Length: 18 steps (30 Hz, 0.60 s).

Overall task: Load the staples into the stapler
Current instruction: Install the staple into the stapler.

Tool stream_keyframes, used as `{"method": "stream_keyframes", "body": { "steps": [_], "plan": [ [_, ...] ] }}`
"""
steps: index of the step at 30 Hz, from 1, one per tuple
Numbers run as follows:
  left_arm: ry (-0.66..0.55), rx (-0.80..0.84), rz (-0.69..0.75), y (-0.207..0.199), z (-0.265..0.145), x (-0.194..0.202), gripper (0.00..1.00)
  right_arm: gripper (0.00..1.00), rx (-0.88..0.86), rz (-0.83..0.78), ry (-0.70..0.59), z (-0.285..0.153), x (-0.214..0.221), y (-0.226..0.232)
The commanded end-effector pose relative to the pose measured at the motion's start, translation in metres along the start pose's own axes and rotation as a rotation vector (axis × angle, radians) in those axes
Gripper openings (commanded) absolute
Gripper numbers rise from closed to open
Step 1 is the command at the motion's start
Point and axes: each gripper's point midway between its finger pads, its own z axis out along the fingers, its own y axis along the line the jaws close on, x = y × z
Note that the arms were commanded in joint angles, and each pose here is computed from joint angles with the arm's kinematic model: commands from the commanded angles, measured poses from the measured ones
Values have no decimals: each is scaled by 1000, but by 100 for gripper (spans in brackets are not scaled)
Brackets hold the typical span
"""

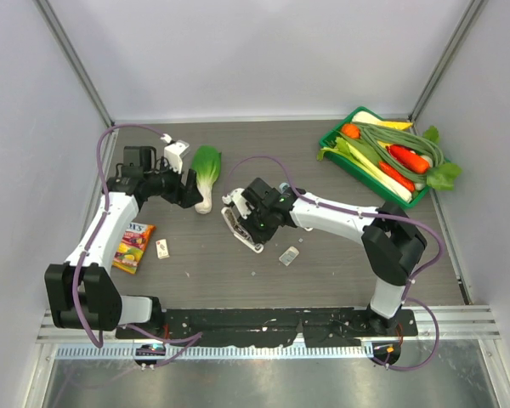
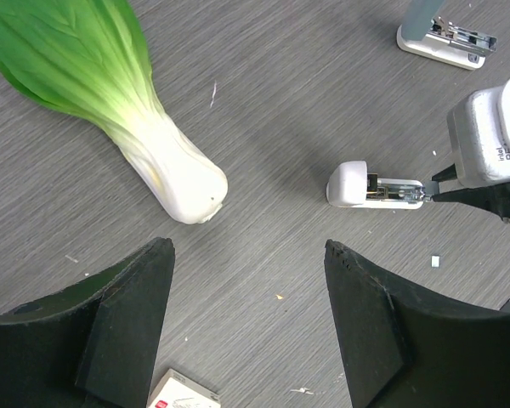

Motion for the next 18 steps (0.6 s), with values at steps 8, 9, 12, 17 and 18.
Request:
{"method": "stream_keyframes", "body": {
  "steps": [8,9,12,17,18],
  "plan": [
    [-19,18,-4,0,1,-4,75,11,-42,-18,-15,-18,-15,9],
    [-21,19,-3,-1,1,-4,75,11,-41,-20,-9,-19,-15,9],
    [-16,22,-6,-1,2,-3,75,11,-42,-19,3,-16,-12,8],
    [-17,28,-7,-2,2,-3,75,11,-44,-9,32,-7,-6,8],
    [-19,27,-5,-2,1,-3,75,11,-44,-7,32,-6,-6,8]
  ]
}}
